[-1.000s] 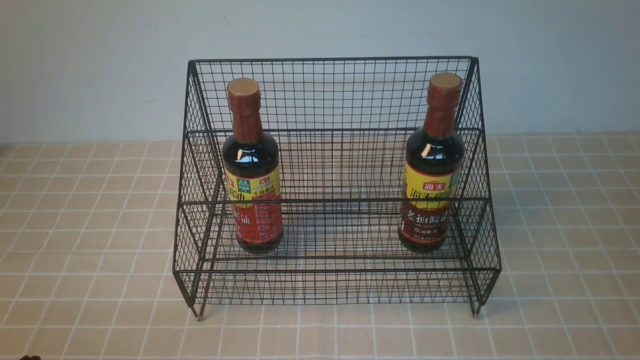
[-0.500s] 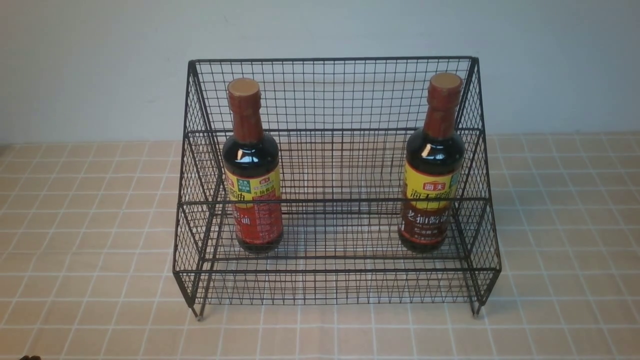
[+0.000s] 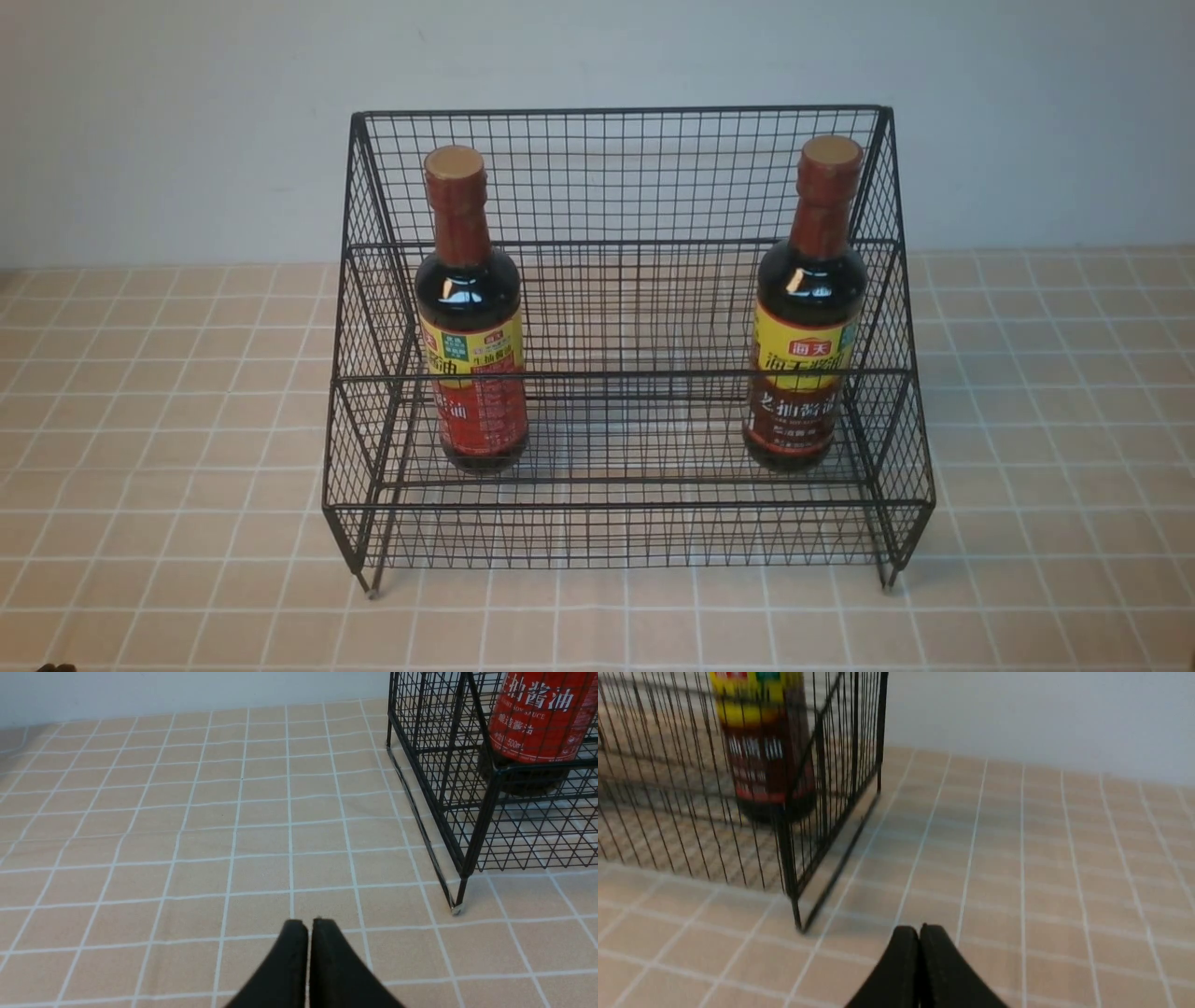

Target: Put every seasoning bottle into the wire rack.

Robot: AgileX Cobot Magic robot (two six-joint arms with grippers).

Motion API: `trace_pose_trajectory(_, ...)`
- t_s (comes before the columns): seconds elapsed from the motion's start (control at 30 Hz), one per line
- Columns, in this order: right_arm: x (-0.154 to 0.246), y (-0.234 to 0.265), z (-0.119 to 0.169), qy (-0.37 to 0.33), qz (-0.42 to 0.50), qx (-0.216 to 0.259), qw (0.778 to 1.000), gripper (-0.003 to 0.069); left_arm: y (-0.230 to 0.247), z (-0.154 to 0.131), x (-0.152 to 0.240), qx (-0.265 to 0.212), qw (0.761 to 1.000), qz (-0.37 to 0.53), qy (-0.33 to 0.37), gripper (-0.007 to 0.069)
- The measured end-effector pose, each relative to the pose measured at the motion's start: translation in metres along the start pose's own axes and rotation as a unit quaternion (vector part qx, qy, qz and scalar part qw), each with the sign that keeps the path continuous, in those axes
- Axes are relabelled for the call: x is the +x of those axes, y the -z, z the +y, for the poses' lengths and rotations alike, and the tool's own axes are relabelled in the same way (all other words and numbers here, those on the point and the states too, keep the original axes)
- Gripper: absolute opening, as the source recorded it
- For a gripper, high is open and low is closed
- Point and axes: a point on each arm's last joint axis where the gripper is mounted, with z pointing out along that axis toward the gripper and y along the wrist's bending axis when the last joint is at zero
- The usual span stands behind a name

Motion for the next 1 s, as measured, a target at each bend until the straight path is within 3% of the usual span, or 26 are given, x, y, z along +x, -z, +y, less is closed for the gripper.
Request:
trace_pose_trajectory(0.4,-0.002,-0.001,-0.003,-0.024,-0.037,0.019,0.999,-0.0013,0.000,0.000,0.000,0.000,1.000,0.001,0.000,-0.0007)
trace_pose_trajectory(0.77,0.000,0.000,-0.016,-0.096,-0.030,0.085,0.991,-0.0013,0.000,0.000,0.000,0.000,1.000,0.001,0.000,-0.0007)
trace_pose_trajectory(1.0,0.000,0.000,-0.016,-0.093,-0.029,0.086,0.991,-0.0013,0.000,0.000,0.000,0.000,1.000,0.001,0.000,-0.0007)
